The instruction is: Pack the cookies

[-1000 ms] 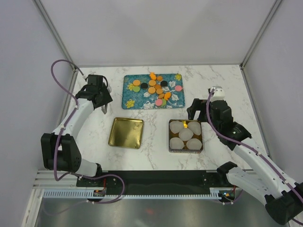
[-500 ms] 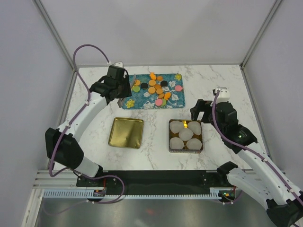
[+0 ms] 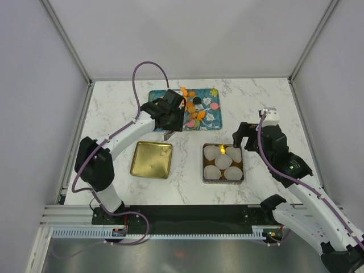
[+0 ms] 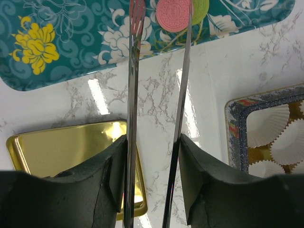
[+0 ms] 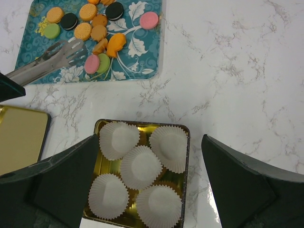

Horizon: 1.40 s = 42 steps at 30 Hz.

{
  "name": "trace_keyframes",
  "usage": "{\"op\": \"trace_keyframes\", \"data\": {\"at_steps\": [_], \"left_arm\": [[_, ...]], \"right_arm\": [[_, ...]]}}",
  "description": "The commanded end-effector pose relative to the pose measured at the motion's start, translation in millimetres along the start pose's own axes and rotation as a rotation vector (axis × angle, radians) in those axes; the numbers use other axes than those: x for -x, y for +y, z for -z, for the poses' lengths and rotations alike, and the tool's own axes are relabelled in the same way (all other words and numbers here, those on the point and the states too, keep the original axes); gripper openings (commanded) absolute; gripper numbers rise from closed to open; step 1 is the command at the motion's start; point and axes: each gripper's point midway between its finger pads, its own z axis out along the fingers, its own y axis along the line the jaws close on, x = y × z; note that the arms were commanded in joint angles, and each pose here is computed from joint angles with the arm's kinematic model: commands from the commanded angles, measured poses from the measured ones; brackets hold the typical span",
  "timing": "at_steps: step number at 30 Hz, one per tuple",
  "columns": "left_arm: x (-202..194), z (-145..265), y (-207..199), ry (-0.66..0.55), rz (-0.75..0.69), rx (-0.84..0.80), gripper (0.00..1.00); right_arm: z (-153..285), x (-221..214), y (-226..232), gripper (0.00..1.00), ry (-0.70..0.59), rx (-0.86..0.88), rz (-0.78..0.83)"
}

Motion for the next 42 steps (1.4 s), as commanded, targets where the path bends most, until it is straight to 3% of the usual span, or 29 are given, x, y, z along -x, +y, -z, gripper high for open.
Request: {"op": "trace_keyframes", "data": {"at_steps": [1,18,42], "left_arm": [[9,2,-15,-0.018,-0.038,-0.037,0.52],[-6,-24,-21,0.041,-0.062,-0.029,0.53],[4,-7,-33,-0.006,-0.040,-0.104,0.56]], "right_arm": [[7,13,-3,0.98,-0.040,-0.016,-0.005],[7,12,-5,0.98,-0.042,-0.025,-0.007],[8,13,-4,0.98,-0.046,-0.021,-0.007]]}}
